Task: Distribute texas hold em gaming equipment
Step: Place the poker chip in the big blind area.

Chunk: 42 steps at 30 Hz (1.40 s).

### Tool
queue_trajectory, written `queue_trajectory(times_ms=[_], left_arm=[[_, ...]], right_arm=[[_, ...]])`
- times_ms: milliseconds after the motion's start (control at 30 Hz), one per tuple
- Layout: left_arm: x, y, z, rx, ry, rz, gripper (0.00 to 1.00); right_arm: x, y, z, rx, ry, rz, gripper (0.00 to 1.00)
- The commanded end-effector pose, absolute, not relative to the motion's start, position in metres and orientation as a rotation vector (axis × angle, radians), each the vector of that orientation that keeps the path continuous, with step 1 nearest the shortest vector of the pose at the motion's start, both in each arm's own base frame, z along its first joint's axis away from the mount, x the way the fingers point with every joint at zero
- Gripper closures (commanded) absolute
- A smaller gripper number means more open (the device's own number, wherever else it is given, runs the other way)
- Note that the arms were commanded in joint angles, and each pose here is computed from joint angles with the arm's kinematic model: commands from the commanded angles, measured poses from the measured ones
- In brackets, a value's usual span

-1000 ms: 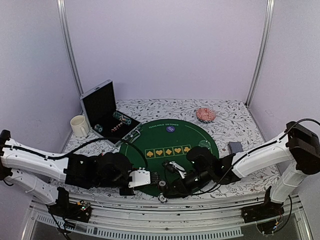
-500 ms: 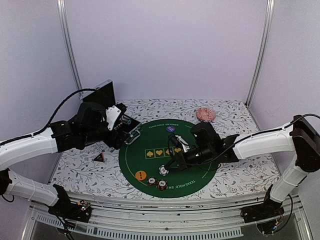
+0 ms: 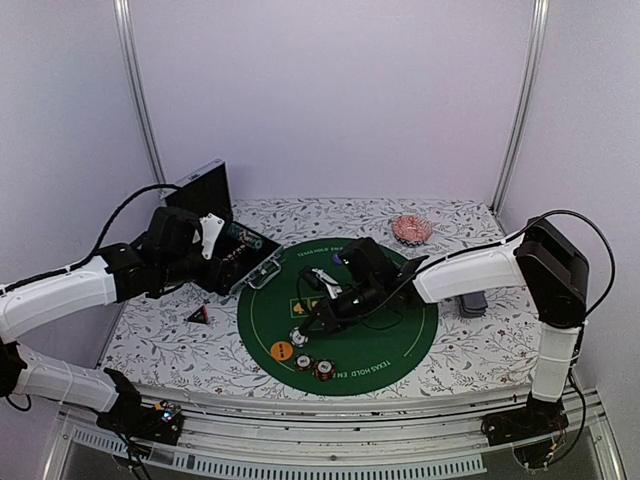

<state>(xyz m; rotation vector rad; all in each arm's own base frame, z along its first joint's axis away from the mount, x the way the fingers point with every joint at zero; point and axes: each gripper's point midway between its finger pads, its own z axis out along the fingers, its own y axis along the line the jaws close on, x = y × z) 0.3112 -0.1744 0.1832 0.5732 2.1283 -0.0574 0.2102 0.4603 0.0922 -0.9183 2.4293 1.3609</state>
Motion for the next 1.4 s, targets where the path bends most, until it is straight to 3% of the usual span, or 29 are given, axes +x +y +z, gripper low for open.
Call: queue_trajectory(times_ms=[0, 133, 433, 967, 1200, 1367], left_arm=[[0.312, -0.172, 0.179, 0.562, 2.138, -0.069, 0.09], [0.312, -0.172, 0.174, 0.570, 2.147, -0.064, 0.08], [0.314, -0.172, 0.170, 0.579, 2.159, -0.053, 0.08], [0.314, -0.169, 0.166, 0.583, 2.167, -0.030, 0.08], [0.314, -0.169, 0.163, 0.589, 2.174, -0.023, 0.08], [0.315, -0.168, 0.161, 0.589, 2.180, -0.016, 0.08]], right_arm=[[0.211, 0.442, 0.109, -0.917, 2.393, 1.353, 0.98], [0.202, 0.412, 0.123, -0.861, 2.393, 1.339, 0.98], [0.162, 0.352, 0.083, -0.701, 2.581, 1.297, 0.98], [0.167, 0.367, 0.035, -0.682, 2.676, 1.303, 0.97], [0.181, 0.351, 0.031, -0.618, 2.755, 1.077, 0.79], [0.194, 0.339, 0.048, -0.613, 2.757, 0.904, 0.52]])
